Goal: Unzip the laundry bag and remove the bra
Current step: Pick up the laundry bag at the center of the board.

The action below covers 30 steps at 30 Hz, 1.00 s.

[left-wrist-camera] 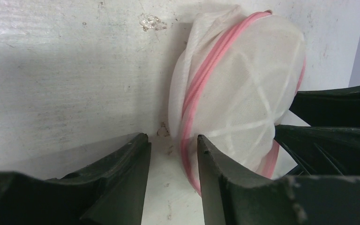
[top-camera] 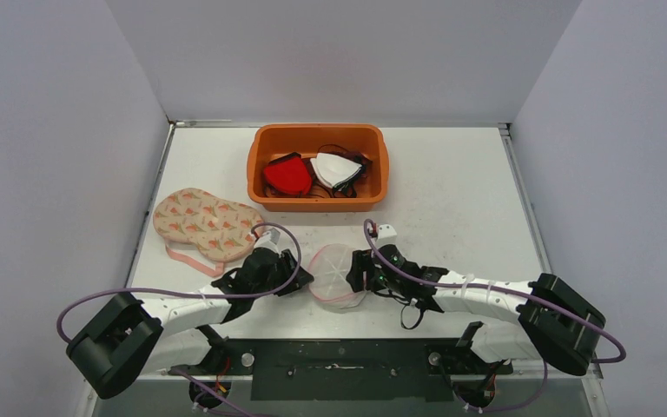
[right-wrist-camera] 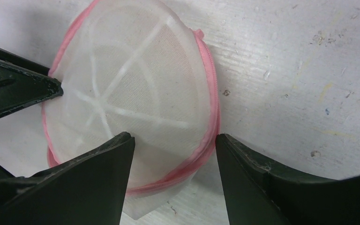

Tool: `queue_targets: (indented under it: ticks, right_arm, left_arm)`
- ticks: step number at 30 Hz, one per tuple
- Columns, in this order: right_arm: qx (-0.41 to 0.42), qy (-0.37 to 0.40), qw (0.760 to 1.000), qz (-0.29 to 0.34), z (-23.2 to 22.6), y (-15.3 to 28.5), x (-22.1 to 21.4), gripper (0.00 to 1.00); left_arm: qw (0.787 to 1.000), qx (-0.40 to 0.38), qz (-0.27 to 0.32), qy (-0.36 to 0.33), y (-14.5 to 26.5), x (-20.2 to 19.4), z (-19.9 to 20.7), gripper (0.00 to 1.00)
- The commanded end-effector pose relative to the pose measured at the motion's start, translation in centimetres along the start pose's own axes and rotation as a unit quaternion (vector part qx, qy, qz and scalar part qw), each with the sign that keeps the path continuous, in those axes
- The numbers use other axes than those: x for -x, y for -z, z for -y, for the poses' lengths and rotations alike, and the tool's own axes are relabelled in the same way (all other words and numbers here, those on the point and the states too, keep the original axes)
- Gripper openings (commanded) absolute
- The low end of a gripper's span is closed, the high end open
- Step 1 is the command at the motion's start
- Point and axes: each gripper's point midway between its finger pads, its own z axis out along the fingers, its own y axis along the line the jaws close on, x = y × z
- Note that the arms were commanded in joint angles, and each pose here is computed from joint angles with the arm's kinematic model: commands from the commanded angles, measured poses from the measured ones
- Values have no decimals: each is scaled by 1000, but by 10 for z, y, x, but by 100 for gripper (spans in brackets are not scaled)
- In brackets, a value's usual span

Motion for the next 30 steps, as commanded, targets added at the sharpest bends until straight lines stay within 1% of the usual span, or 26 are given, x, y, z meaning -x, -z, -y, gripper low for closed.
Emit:
queue_targets:
  ticks: [1, 4, 8, 10, 13, 15, 17, 20, 24, 27, 30]
  right_arm:
    - [-16, 4, 1000, 10, 8, -6, -3, 64]
    - [-17, 4, 1000, 9, 9, -4, -4, 64]
    - [-8, 5, 1000, 20, 3, 5, 7, 65]
    - [-1, 5, 1000, 30, -2, 12, 17, 67]
    - [8, 3, 999, 48, -6, 26, 33, 71]
    - [13, -2, 999, 49, -5, 31, 38, 75]
    - [26, -15, 998, 47, -2, 32, 40, 79]
    - [74, -45, 996, 33, -5, 30, 38, 84]
    - [152, -97, 983, 45, -14, 30, 40, 88]
    - [173, -128, 975, 48, -15, 27, 39, 89]
    - [171, -147, 973, 44, -13, 19, 36, 89]
  left_arm:
    - [1000, -5, 16, -13, -6, 4, -3, 39]
    - [1000, -6, 15, -12, -5, 3, -5, 38]
    - [1000, -15, 21, -12, 2, 7, 2, 39]
    - [999, -24, 26, -13, 7, 11, 8, 43]
    - [999, -33, 33, -13, 15, 16, 16, 52]
    - [998, -38, 38, -13, 21, 20, 21, 58]
    - [998, -42, 43, -14, 27, 23, 24, 61]
    - [997, -49, 50, -12, 34, 26, 27, 62]
    - [996, -71, 60, -10, 42, 30, 37, 62]
    - [995, -79, 62, -10, 42, 32, 42, 62]
    - [996, -75, 57, -9, 39, 30, 40, 61]
